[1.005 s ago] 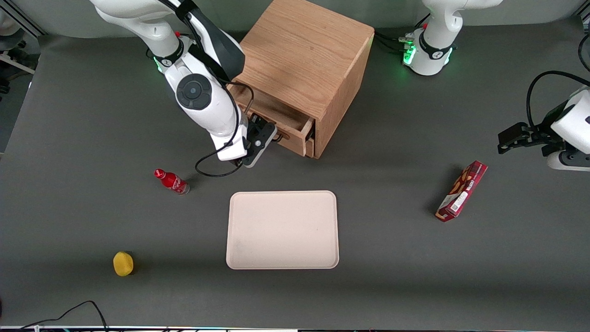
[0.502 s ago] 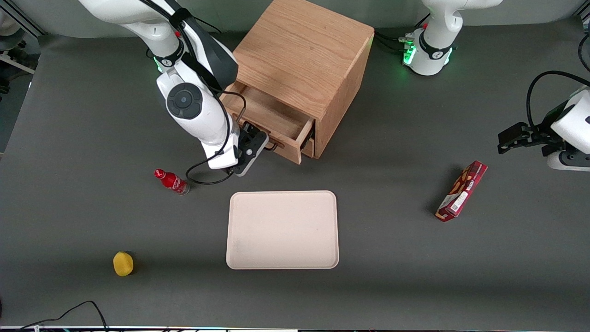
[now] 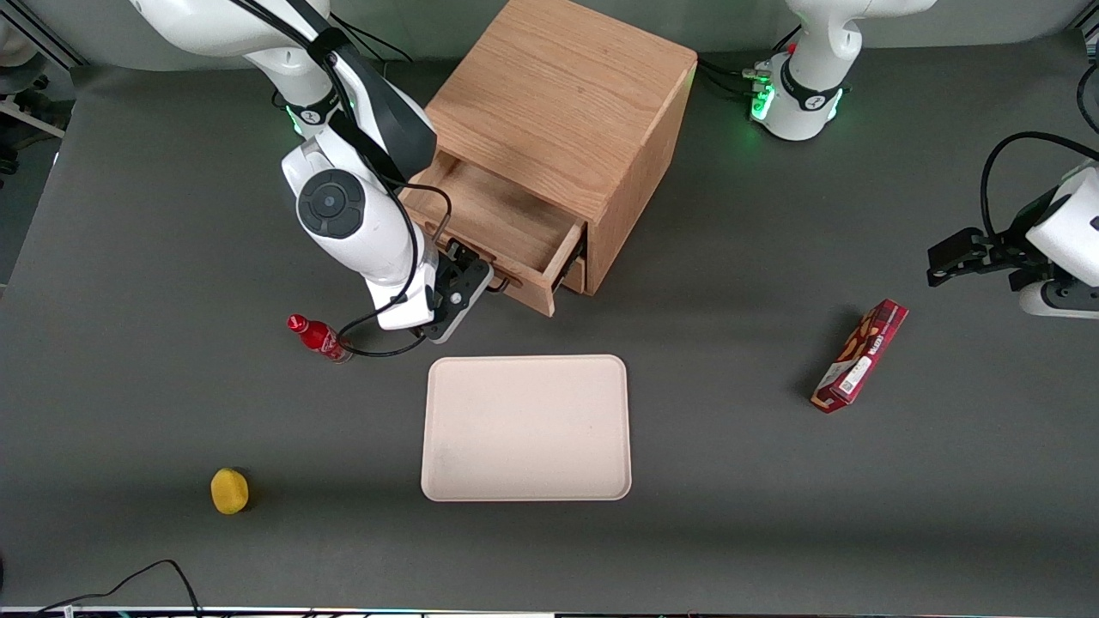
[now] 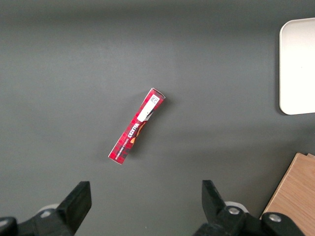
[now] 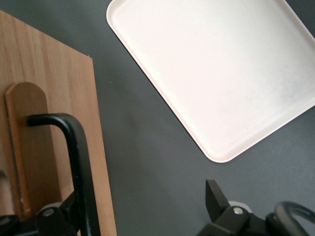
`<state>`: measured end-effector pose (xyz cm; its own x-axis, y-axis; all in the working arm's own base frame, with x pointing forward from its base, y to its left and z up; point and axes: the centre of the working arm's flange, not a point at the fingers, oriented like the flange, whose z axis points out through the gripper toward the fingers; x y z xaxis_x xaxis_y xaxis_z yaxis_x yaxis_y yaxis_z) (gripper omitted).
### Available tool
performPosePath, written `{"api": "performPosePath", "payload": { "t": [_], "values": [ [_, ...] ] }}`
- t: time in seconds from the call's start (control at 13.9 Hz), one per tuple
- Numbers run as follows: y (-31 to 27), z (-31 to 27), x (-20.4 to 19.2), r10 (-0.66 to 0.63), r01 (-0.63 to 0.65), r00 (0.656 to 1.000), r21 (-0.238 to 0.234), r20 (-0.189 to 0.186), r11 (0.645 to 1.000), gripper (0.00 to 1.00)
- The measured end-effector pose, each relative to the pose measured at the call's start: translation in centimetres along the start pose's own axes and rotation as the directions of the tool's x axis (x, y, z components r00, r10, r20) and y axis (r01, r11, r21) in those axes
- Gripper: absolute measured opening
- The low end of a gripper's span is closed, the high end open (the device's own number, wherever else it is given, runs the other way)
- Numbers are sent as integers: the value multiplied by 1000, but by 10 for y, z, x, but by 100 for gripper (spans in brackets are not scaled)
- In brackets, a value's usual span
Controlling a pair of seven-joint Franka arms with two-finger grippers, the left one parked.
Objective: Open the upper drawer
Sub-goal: 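Pull the handle outward with the right gripper, sliding the drawer open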
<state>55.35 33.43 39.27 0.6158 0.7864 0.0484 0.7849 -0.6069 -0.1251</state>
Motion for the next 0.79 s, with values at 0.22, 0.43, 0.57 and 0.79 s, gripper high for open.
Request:
{"api": "performPosePath", "payload": {
  "t": [0.22,0.43,0.57,0.79],
  "values": [
    [13,0,-1,-1,1,1000,-20,2,1000,100],
    [25,-1,-4,-3,3,1000,-25,1,1000,100],
    [33,-2,-5,0,0,1000,-29,-2,1000,100],
    [45,-3,-5,-7,8,1000,-24,4,1000,100]
  ]
}}
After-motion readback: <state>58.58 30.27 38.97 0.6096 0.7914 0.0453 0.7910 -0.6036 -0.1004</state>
